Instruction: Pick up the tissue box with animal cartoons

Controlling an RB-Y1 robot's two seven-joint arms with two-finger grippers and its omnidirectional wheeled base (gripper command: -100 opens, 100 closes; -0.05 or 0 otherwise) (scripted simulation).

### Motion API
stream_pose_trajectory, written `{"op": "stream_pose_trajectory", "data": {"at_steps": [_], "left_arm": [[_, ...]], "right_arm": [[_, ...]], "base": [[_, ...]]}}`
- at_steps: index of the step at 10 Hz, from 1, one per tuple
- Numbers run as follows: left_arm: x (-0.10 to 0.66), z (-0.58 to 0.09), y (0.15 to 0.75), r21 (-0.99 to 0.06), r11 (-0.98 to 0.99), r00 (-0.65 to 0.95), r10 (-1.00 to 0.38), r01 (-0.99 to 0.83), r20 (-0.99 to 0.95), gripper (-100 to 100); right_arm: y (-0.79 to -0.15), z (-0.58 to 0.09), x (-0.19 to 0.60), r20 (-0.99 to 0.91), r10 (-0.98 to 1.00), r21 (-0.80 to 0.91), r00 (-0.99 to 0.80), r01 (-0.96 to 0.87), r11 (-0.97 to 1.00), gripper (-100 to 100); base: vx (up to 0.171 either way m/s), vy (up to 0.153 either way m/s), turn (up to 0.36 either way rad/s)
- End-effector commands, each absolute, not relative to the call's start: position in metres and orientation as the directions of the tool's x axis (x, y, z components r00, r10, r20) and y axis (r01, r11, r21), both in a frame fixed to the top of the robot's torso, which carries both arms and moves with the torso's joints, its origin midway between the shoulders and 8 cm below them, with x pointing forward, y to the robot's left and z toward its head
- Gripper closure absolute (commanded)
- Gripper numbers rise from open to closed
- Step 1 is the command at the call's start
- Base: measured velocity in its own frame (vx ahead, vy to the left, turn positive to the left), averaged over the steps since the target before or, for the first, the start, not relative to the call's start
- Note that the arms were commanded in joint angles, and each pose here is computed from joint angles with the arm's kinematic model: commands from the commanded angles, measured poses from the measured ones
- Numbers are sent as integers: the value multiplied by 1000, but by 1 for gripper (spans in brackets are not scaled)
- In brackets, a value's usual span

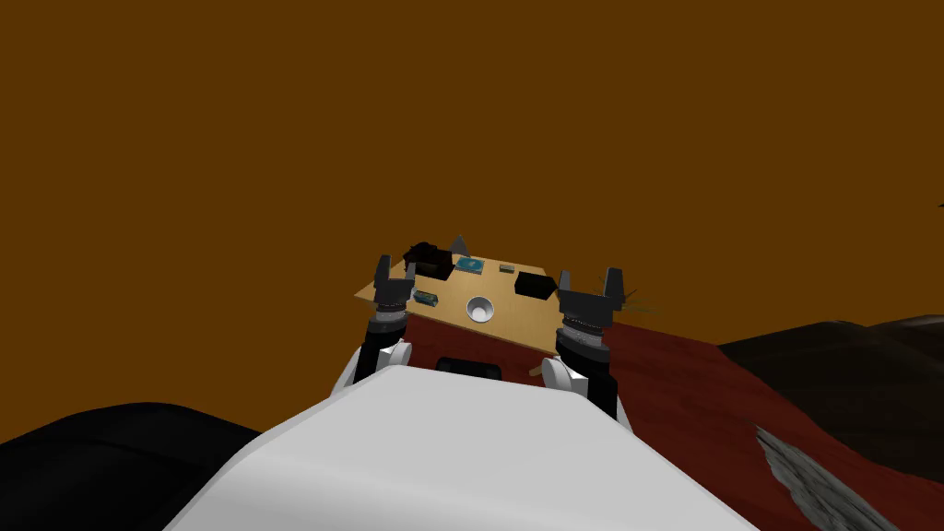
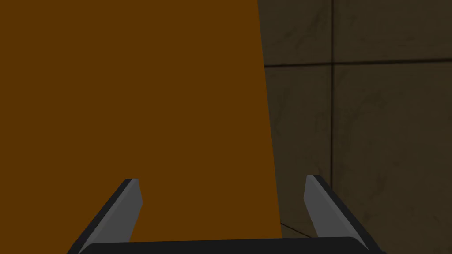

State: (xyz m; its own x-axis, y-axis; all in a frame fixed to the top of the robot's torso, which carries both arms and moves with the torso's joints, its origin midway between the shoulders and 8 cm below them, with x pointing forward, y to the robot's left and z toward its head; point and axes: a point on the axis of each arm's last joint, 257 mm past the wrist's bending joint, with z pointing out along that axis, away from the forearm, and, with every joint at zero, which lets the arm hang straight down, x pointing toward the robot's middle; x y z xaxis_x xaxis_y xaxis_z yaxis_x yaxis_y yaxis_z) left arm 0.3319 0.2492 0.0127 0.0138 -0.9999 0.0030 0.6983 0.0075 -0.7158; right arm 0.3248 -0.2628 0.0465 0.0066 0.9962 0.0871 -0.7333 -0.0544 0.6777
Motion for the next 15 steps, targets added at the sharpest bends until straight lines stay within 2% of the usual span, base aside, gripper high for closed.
{"op": "stream_pose_trajectory", "data": {"at_steps": [1,15], "left_arm": [[343,5,246,-741,16,-4,-1000,671,-25,-100],[426,-47,234,-881,85,-43,-992,465,-118,-100]], "right_arm": [[-263,47,325,87,996,678,7,-733,-54,0],[-263,47,325,87,996,678,7,-733,-54,0]], "base": [[-26,35,-42],[-46,73,-50]]}}
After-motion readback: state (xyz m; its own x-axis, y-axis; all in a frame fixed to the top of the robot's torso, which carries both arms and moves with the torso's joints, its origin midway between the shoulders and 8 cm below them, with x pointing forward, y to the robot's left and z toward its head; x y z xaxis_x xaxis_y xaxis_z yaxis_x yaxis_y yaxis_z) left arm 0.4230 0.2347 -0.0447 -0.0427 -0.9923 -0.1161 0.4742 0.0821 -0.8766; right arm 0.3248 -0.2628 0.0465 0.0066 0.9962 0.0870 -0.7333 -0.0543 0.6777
